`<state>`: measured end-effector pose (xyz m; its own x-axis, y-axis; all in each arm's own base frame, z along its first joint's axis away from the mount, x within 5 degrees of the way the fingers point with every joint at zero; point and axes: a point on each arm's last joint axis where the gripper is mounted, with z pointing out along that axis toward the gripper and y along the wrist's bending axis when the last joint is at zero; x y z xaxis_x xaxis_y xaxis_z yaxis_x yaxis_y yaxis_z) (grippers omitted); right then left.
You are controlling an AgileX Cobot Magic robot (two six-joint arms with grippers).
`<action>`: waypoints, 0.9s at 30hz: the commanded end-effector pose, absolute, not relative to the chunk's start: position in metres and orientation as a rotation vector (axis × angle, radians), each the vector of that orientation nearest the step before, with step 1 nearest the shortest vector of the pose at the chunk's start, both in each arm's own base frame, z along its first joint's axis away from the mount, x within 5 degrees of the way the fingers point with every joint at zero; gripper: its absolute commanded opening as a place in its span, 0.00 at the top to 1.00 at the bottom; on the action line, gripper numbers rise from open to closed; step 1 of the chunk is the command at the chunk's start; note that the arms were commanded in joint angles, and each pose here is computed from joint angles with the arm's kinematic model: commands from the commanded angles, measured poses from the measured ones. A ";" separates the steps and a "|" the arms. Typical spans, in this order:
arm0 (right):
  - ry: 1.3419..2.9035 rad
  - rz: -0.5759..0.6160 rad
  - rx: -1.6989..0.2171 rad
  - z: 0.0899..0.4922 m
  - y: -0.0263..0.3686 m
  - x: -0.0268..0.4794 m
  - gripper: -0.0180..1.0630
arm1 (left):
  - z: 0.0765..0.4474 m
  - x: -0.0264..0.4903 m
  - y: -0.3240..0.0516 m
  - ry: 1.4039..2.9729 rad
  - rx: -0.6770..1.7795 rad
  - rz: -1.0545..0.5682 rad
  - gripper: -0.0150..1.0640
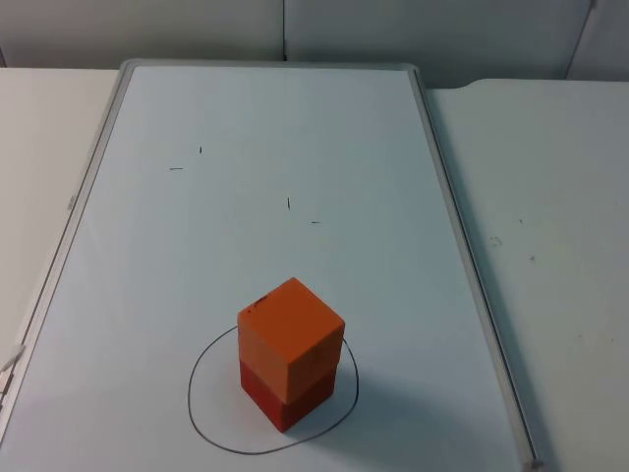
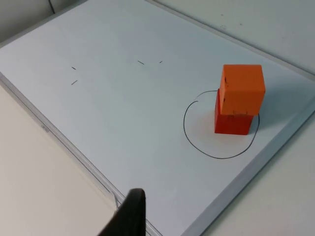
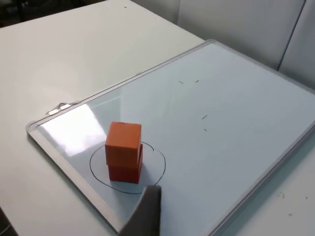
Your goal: Pick up one cube with the left hand and another cube with the right hand. First place the cube in the right hand at the target position, then stack the cube in the left hand on top.
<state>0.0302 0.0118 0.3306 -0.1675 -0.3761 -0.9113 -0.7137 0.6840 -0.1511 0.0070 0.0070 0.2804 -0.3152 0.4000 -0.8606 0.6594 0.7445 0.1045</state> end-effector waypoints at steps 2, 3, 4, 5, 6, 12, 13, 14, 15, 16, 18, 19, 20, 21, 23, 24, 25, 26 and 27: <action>1.754 0.420 -0.877 0.331 0.014 0.028 0.19 | 0.280 0.006 0.006 1.942 0.812 -0.348 0.01; 1.751 0.421 -0.886 0.331 0.014 0.028 0.19 | 0.280 0.006 0.006 1.942 0.812 -0.348 0.01; 1.751 0.421 -0.886 0.331 0.014 0.028 0.19 | 0.280 0.006 0.006 1.942 0.812 -0.348 0.01; 1.752 0.423 -0.887 0.331 0.014 0.028 0.19 | 0.280 0.006 0.006 1.942 0.812 -0.348 0.01; 1.755 0.421 -0.888 0.331 0.014 0.028 0.19 | 0.280 0.006 0.006 1.942 0.812 -0.348 0.01; 1.795 0.451 -0.875 0.324 0.000 0.016 0.19 | 0.280 0.006 0.006 1.942 0.812 -0.348 0.01; 1.781 0.473 -0.845 0.323 -0.007 0.012 0.19 | 0.280 0.006 0.006 1.942 0.812 -0.348 0.01; 1.781 0.473 -0.845 0.323 -0.007 0.012 0.19 | 0.280 0.006 0.006 1.942 0.812 -0.348 0.01; 1.763 0.488 -0.824 0.322 -0.014 0.007 0.19 | 0.280 0.006 0.006 1.942 0.812 -0.348 0.01; 1.753 0.498 -0.809 0.319 -0.022 0.002 0.19 | 0.280 0.006 0.006 1.942 0.812 -0.348 0.01; 1.770 0.511 -0.789 0.315 -0.029 -0.003 0.19 | 0.280 0.006 0.006 1.942 0.812 -0.348 0.01; 1.780 0.514 -0.788 0.314 -0.029 -0.003 0.19 | 0.280 0.006 0.006 1.942 0.812 -0.348 0.01; 1.812 0.519 -0.803 0.311 -0.029 -0.005 0.19 | 0.280 0.006 0.006 1.942 0.812 -0.348 0.01; 1.831 0.527 -0.832 0.310 -0.029 -0.006 0.19 | 0.280 0.006 0.006 1.942 0.812 -0.348 0.01; 1.831 0.531 -0.904 0.300 -0.021 -0.005 0.19 | 0.280 0.006 0.007 1.943 0.806 -0.352 0.01; 1.831 0.531 -0.904 0.300 -0.021 -0.005 0.19 | 0.280 0.006 0.007 1.943 0.806 -0.352 0.01; 1.853 0.522 -0.934 0.291 -0.017 -0.003 0.19 | 0.280 0.006 0.007 1.943 0.806 -0.352 0.01; 1.872 0.516 -0.946 0.285 -0.014 -0.002 0.19 | 0.280 0.006 0.007 1.943 0.806 -0.352 0.01; 1.878 0.511 -0.953 0.280 -0.012 0.000 0.19 | 0.280 0.006 0.007 1.943 0.806 -0.350 0.01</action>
